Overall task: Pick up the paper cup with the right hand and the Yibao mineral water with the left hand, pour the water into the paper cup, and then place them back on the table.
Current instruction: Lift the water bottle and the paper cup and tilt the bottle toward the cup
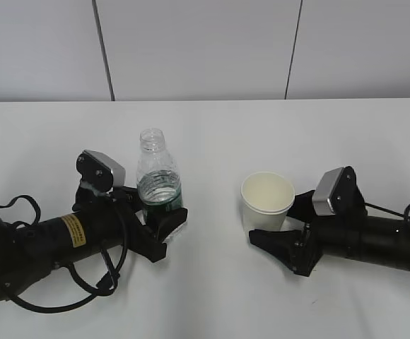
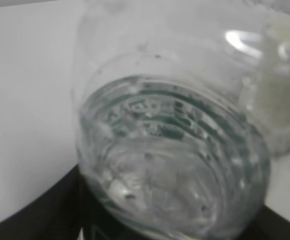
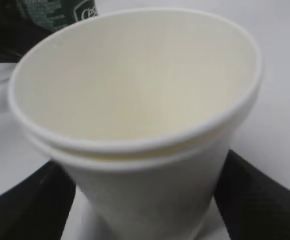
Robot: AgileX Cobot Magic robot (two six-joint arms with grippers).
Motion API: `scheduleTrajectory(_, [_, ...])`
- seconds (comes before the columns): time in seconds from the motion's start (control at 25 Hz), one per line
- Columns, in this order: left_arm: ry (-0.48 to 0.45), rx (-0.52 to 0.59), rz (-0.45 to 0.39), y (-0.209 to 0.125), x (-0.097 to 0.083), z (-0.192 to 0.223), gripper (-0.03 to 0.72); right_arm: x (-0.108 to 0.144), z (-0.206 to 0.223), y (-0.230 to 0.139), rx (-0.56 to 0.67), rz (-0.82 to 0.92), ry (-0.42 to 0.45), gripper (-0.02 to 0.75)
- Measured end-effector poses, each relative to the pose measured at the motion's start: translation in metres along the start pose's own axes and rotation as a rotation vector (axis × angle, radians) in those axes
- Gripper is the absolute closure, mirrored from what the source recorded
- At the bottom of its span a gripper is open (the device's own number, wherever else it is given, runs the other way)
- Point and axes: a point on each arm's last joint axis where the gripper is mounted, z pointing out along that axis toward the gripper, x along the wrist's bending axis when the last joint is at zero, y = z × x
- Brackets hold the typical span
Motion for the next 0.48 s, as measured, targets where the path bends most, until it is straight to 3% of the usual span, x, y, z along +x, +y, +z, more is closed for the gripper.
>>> scheduleTrajectory(0.28, [0.000,-0.001,0.000,0.0002,0.0001,0.0001,0.251,0.0029,0.0127,0.0034,-0.013,0.040,-0.065,0.081])
scheduleTrajectory(0.4, [0.000,-0.001,0.000,0.0002,0.0001,0.0001,0.251,0.0024,0.0127,0.0034,-0.014,0.042,-0.071,0.104])
scheduleTrajectory(0.48, [0.000,-0.001,0.000,0.0002,0.0001,0.0001,0.251,0.0027,0.0127,0.0034,-0.013,0.041,-0.067,0.171])
